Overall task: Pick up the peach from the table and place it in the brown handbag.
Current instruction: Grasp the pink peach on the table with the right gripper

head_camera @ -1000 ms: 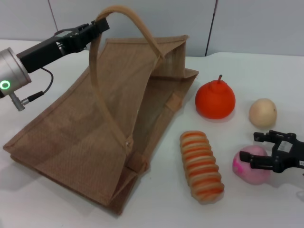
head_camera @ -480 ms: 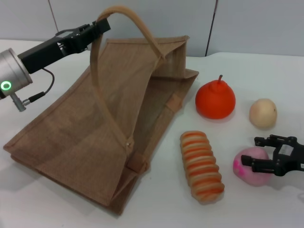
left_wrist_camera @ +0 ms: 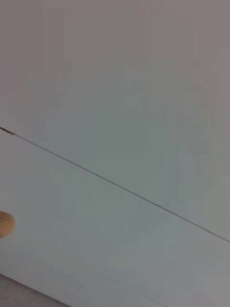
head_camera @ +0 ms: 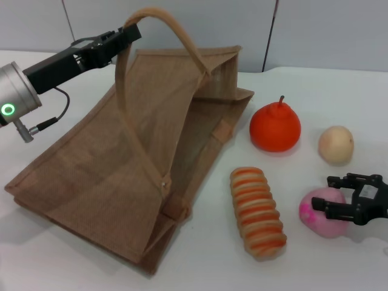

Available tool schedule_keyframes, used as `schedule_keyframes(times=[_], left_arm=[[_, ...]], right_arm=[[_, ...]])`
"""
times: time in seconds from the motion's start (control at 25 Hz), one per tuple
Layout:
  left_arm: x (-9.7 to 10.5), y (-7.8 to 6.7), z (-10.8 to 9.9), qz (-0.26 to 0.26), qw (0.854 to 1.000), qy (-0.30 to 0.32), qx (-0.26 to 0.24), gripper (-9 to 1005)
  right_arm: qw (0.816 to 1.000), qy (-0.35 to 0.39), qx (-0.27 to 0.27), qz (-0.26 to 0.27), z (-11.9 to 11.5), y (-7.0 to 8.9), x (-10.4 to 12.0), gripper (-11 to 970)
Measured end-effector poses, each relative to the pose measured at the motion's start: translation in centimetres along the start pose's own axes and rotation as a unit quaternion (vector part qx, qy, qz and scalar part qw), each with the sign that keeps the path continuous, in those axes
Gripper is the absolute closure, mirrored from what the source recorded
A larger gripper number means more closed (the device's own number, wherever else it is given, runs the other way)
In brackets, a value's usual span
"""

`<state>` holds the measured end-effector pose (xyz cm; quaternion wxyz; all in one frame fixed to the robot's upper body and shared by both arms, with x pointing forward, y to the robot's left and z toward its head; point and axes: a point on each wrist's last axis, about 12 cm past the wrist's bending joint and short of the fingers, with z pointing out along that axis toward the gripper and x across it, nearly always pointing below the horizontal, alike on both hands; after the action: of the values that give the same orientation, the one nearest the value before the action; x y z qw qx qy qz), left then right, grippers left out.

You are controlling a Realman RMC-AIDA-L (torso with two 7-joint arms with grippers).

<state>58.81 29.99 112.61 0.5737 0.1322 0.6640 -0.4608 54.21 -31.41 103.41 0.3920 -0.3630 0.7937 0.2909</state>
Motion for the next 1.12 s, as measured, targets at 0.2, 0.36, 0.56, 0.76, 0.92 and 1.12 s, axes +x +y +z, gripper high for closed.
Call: schedule_keyframes(times=[0.2, 0.36, 0.56, 0.76, 0.92, 1.12], left_arm=[[0.0, 0.0, 0.0, 0.0, 1.0, 0.0, 0.0, 875], [-0.02, 0.01, -0.01, 0.0, 1.0, 0.0, 0.0, 875], [-0.05, 0.03, -0.03, -0.002, 1.0, 0.0, 0.0, 875], [-0.05, 0.03, -0.03, -0.002, 1.0, 0.0, 0.0, 875], [-0.05, 0.04, -0.03, -0.001, 1.0, 0.0, -0.001, 875], [-0.05, 0.07, -0.04, -0.001, 1.0, 0.0, -0.002, 875]], right_arm=[[1.0, 0.001, 0.0, -0.003, -0.04, 0.0, 0.06, 219], [1.0, 0.01, -0.005, -0.009, -0.1, 0.03, 0.15, 259], [1.0, 0.011, -0.006, -0.011, -0.08, 0.03, 0.13, 287], [1.0, 0.009, -0.009, -0.012, -0.12, 0.08, 0.09, 324], [1.0, 0.009, -0.01, -0.014, -0.28, 0.02, 0.06, 364], [1.0, 0.009, -0.009, -0.017, -0.39, -0.03, 0.09, 408]])
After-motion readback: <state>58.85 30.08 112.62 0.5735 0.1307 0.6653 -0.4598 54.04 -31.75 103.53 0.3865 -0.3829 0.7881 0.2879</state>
